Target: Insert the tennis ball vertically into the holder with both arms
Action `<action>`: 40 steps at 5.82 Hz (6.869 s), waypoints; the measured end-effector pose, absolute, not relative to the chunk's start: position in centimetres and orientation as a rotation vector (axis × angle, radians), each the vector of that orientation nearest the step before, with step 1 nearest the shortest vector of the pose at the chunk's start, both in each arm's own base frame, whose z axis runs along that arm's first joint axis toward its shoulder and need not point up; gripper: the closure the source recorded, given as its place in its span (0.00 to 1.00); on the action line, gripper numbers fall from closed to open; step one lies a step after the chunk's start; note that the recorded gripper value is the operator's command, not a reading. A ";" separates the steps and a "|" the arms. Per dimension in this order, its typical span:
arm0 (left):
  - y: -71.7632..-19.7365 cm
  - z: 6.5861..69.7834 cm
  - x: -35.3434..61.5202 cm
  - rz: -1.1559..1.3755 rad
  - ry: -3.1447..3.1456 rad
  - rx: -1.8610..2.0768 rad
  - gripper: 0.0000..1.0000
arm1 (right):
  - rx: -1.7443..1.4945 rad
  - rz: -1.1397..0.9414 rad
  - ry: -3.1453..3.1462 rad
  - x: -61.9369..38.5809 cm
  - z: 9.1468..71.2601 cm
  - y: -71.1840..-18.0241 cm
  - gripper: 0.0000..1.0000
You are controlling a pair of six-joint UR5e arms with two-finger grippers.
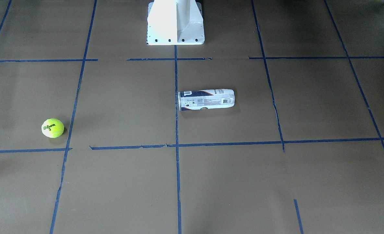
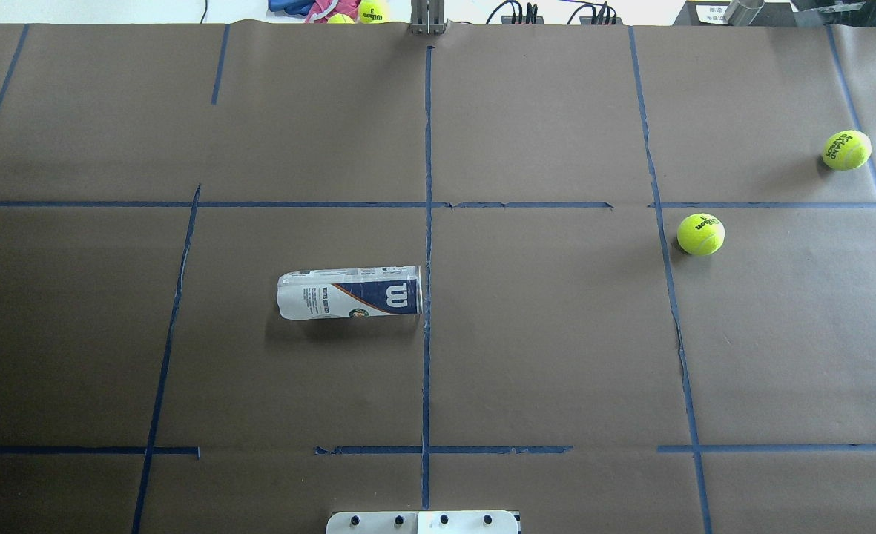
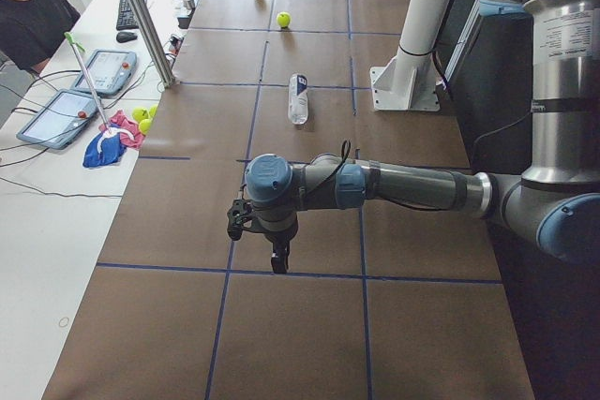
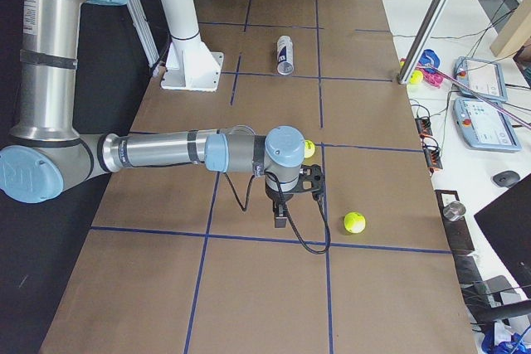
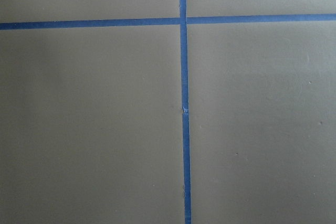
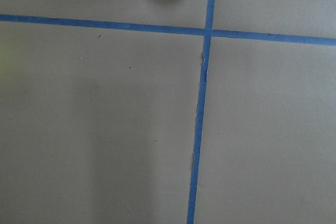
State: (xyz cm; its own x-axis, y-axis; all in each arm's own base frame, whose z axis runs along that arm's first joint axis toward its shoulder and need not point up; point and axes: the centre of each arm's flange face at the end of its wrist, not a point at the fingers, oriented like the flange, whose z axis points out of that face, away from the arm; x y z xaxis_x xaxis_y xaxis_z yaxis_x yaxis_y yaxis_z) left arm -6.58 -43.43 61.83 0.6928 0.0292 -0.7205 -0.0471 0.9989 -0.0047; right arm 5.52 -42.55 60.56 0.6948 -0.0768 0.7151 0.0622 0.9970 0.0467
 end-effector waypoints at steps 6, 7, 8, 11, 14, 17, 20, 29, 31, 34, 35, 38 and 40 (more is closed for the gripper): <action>-43.3 61.8 -6.6 0.053 0.808 -0.010 0.00 | 0.010 -0.082 -0.805 5.1 60.7 -42.2 0.00; -43.2 61.6 -6.5 0.070 0.808 0.020 0.00 | 0.004 -0.089 -0.802 4.7 60.8 -42.2 0.00; -43.0 61.7 -6.5 0.081 0.808 0.039 0.00 | 0.002 -0.103 -0.800 4.3 60.8 -42.3 0.00; -44.7 56.4 -2.4 0.204 0.873 0.124 0.00 | 0.026 -0.134 -0.801 3.6 60.3 -42.5 0.00; -49.1 45.8 10.0 0.558 0.913 0.314 0.00 | 0.049 -0.158 -0.808 2.9 60.0 -42.9 0.01; -49.9 33.1 26.5 0.878 0.936 0.449 0.00 | 0.077 -0.186 -0.809 2.2 59.7 -43.2 0.01; -46.2 24.2 37.4 0.991 0.873 0.580 0.00 | 0.084 -0.189 -0.809 2.1 59.3 -43.3 0.01; -43.6 14.3 57.5 1.333 0.501 0.669 0.00 | 0.105 -0.217 -0.810 1.3 59.6 -43.4 0.00; -42.1 15.4 60.5 1.365 0.440 0.641 0.00 | 0.103 -0.216 -0.811 1.3 59.7 -43.4 0.00; -42.1 16.5 61.9 1.372 0.418 0.620 0.00 | 0.100 -0.215 -0.811 1.3 59.8 -43.3 0.00; -42.2 17.0 62.2 1.374 0.415 0.613 0.00 | 0.100 -0.215 -0.811 1.3 59.8 -43.3 0.00; -42.2 18.4 63.3 1.385 0.404 0.582 0.00 | 0.089 -0.212 -0.813 1.3 60.4 -43.2 0.00; -42.1 19.0 63.9 1.389 0.403 0.577 0.02 | 0.086 -0.211 -0.813 1.3 60.6 -43.2 0.00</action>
State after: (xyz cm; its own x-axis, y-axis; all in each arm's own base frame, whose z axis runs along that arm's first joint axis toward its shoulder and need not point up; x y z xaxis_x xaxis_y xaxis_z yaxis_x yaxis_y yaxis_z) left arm 63.86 -42.15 18.96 0.1491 0.9865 0.0673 -0.7973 0.0797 0.5983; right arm 1.33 -43.23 60.60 0.6679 -0.2199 0.7110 0.1539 0.9755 0.1572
